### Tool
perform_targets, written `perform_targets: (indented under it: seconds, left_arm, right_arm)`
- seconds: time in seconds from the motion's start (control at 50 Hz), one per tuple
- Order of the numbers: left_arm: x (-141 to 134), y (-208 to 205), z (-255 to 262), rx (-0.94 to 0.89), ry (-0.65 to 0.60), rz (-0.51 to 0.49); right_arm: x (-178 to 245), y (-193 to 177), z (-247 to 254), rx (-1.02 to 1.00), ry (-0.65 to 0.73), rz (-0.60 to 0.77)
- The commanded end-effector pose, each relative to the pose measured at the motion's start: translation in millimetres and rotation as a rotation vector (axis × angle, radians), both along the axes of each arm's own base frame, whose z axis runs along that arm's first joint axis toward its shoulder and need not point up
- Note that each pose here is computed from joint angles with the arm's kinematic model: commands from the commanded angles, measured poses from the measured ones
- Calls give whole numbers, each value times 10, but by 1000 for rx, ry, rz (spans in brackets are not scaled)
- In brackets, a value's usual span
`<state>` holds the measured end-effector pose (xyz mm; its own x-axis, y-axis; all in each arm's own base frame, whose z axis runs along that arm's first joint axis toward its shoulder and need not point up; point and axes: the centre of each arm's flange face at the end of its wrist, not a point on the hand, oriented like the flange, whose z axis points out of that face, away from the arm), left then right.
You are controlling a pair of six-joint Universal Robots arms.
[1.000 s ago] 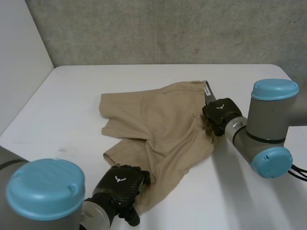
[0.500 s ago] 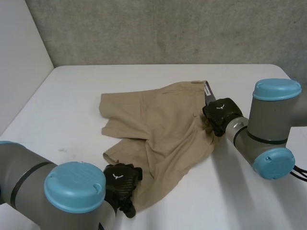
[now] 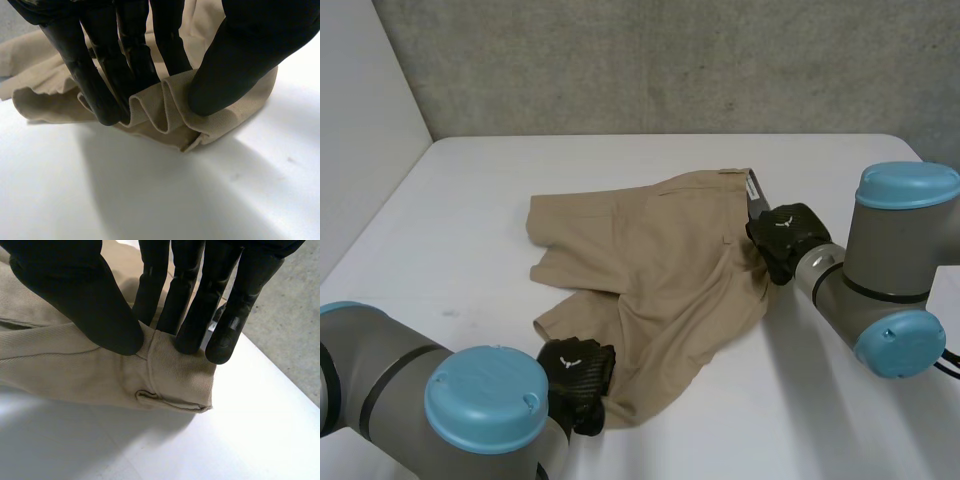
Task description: Fold the shorts.
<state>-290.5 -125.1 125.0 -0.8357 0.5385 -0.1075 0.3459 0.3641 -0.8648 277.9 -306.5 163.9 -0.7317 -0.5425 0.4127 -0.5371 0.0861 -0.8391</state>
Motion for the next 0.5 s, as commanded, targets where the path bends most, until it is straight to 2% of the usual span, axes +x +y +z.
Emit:
perform_targets:
  seconds: [0.02,0.12,0.14,0.24,0.38,0.5]
  left_arm:
    - [-31,0,113,-46,0,-23]
    - [-1,-178,494,-156,56,10]
    - [90,-347,649,-202,75,61]
    - [336,-677,1092,-344,89,143]
    - [466,-643,1657,-480,171,111]
    - [655,-553,2086,-580,228,155]
  right_arm:
    - [-41,51,149,-22,-13,-9]
    - [-79,171,262,-30,-7,-2]
    - [-98,226,298,-22,-2,3]
    - [-170,398,509,-8,-1,15]
    - [-330,629,981,-57,-11,16]
    - [-483,762,1385,-144,-42,4]
